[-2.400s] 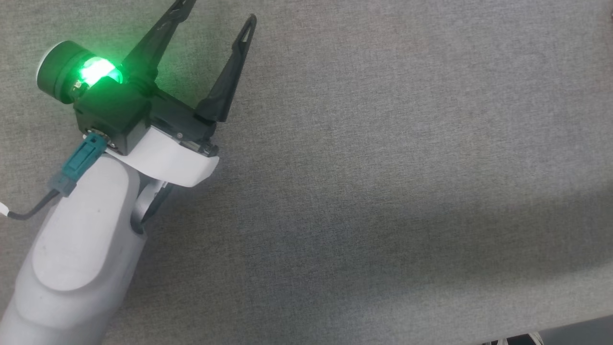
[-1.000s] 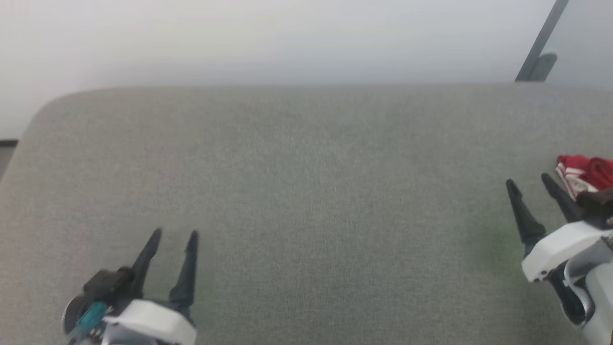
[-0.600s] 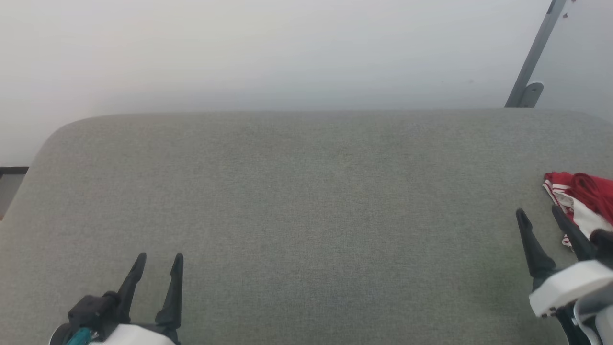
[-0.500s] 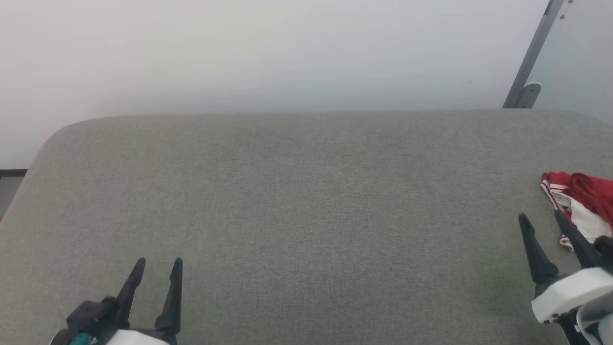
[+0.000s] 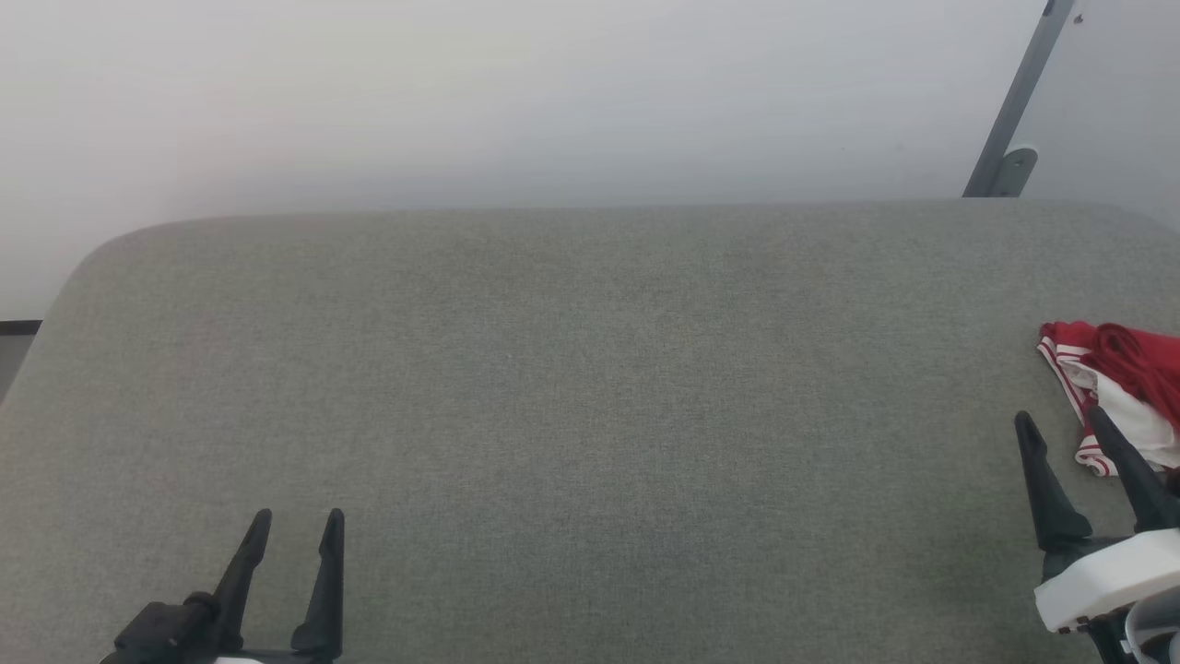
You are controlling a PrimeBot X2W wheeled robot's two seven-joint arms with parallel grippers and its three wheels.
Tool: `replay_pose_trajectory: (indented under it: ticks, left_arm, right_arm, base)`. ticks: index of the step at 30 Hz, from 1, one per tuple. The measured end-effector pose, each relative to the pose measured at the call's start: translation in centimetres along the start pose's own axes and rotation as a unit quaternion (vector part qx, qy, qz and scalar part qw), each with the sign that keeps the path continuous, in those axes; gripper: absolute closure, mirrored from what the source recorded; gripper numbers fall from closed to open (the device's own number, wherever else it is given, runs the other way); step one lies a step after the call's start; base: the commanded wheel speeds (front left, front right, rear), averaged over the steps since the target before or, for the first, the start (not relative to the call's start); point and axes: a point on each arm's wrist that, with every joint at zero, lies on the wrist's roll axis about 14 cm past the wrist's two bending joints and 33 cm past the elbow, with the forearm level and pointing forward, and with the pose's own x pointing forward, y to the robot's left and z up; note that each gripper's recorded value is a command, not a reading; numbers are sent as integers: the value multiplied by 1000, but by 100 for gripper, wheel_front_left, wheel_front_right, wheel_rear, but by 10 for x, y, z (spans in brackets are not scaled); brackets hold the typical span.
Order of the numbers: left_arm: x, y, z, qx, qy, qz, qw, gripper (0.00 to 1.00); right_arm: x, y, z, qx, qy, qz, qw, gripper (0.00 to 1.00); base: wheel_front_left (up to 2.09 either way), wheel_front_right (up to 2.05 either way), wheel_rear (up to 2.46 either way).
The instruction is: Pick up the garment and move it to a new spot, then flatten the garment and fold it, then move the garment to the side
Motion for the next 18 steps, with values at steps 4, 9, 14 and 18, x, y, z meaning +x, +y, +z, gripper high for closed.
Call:
replay_pose_trajectory:
  ticks: [4, 9, 14, 18]
  left_arm:
    - [1, -2, -1, 0, 1, -2, 1000, 0]
    - [2, -1, 2, -9, -5, 3, 1000, 100]
    - [-4, -3, -16, -20, 23, 9, 999, 100]
    - [-5, -2, -21, -53, 32, 19, 998, 100]
  right_arm:
    - [0, 2, 1, 3, -1, 0, 1000, 0]
    - [-1, 2, 0, 6, 1, -2, 1000, 100]
    - [-11, 7, -25, 26, 36, -9, 999, 100]
    - [-14, 8, -32, 60, 45, -19, 997, 100]
  base:
    - [0, 0, 0]
    - [0, 0, 0]
    - [0, 0, 0]
    - [0, 0, 0]
